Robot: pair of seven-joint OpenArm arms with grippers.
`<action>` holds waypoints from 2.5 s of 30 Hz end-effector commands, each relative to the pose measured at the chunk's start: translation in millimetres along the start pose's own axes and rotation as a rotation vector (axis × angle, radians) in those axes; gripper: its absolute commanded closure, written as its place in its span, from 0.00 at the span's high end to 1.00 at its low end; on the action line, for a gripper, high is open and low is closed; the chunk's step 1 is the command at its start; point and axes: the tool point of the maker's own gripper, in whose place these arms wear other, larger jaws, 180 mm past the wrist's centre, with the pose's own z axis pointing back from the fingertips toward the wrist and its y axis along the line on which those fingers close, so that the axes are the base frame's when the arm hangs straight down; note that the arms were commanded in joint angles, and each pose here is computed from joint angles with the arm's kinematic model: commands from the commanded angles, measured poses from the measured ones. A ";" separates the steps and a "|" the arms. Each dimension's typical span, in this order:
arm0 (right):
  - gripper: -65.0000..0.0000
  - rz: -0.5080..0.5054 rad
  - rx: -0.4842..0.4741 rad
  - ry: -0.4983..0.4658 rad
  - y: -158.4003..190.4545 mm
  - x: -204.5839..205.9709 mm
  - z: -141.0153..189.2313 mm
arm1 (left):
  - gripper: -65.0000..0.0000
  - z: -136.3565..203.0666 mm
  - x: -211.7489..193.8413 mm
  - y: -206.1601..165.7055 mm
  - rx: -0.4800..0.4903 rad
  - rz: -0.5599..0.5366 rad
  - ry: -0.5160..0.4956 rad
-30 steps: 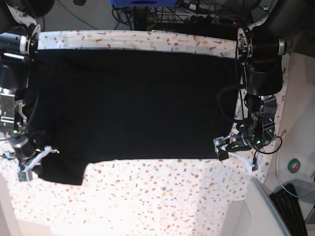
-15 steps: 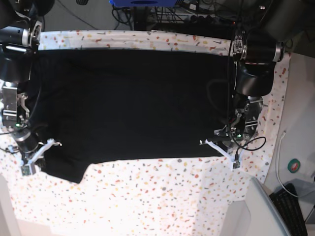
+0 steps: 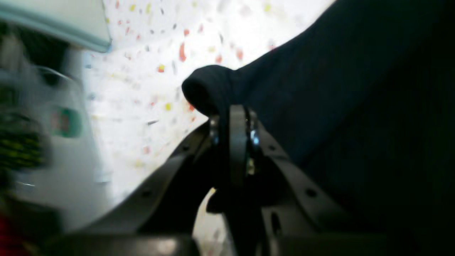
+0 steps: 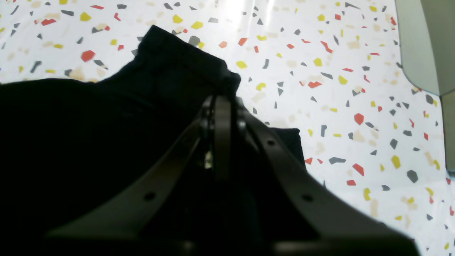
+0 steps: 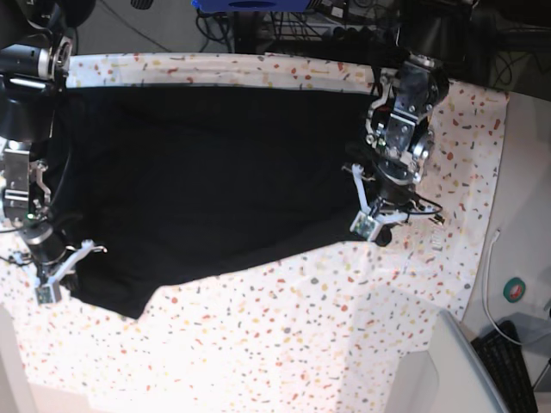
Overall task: Layout the t-shirt on the table in an organized manner, then fold the t-shirt properly
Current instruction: 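Lift the hem corner with the left gripper and fold it toward the collar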
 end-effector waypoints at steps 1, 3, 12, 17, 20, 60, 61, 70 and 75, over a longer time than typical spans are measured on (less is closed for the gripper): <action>0.00 0.006 -0.019 -0.071 -11.3 26.7 -1.0 | 0.00 5.9 14.8 11.6 0.046 -0.050 -0.054; 0.00 0.005 -0.018 -0.072 -10.5 26.6 -1.2 | 0.00 20.3 14.2 2.9 0.054 -0.150 -0.069; 0.00 0.002 -0.014 -0.072 -8.2 26.6 -1.7 | 0.00 74.9 33.0 -19.4 0.080 -0.365 -0.170; 0.00 0.001 -0.014 -0.071 -8.1 26.0 -1.8 | 0.00 86.7 42.8 -42.7 0.070 -0.508 -0.215; 0.00 0.001 -0.014 -0.069 -8.1 25.7 -1.8 | 0.06 96.4 50.6 -60.3 0.062 -0.635 -0.269; 0.00 0.006 -0.015 -0.068 -9.2 25.4 -1.3 | 0.76 108.2 11.5 -44.5 -0.530 1.025 -0.068; 0.00 0.005 -0.016 -0.067 -9.6 24.8 -1.3 | 0.76 107.6 7.8 -46.6 -0.528 1.030 -0.056; 0.00 0.005 -0.017 -0.065 -10.3 24.2 -1.1 | 0.76 107.4 -7.6 -82.6 -0.603 1.081 -0.004; 0.00 0.005 -0.016 -0.058 -9.5 19.9 -0.1 | 0.76 104.9 -7.1 -88.0 -0.604 1.099 0.004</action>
